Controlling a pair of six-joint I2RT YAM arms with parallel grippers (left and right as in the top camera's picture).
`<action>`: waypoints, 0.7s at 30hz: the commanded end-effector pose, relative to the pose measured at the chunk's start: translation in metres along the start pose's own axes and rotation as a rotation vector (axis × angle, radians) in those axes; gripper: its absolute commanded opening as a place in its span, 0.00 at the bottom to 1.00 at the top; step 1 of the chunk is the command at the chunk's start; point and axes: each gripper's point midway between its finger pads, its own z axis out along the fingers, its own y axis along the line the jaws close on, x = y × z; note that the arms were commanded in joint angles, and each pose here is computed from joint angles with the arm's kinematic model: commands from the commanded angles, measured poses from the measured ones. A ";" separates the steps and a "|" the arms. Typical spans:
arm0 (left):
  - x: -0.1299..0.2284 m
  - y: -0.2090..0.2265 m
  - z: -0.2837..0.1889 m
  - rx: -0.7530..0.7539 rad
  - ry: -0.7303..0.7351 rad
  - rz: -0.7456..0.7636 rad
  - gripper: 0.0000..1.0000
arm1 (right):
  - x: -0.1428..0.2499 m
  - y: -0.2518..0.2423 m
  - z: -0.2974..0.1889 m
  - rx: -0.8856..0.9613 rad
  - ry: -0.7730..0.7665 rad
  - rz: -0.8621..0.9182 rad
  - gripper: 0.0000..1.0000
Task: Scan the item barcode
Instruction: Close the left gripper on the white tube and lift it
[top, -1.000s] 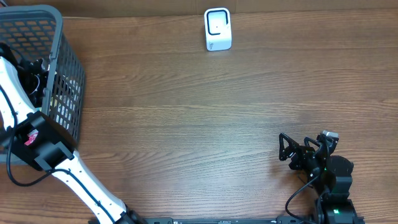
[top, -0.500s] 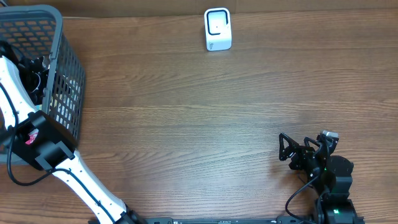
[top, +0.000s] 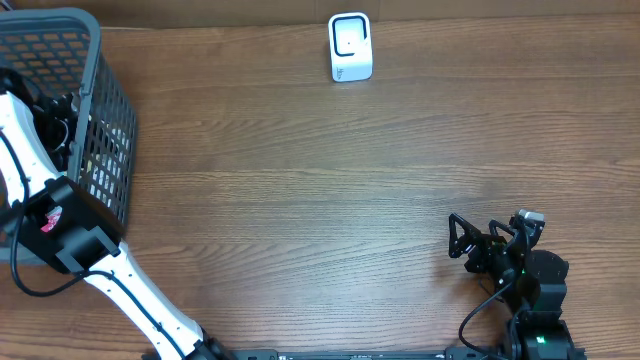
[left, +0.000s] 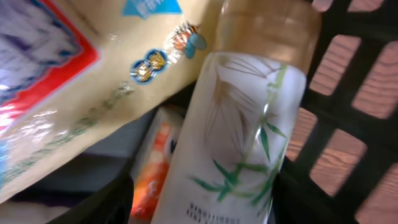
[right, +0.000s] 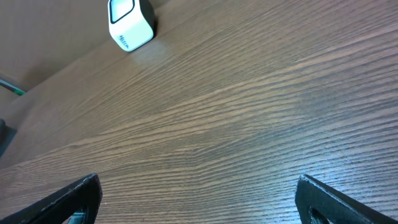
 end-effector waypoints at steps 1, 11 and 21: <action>0.011 -0.002 0.034 0.032 0.082 -0.003 0.63 | 0.002 -0.001 0.001 -0.001 -0.002 0.005 1.00; 0.016 0.000 0.039 0.030 0.103 0.007 0.07 | 0.002 -0.001 0.001 0.000 0.001 0.005 1.00; 0.005 0.001 0.004 -0.014 0.047 -0.023 0.04 | 0.003 -0.002 0.001 0.002 0.005 0.007 1.00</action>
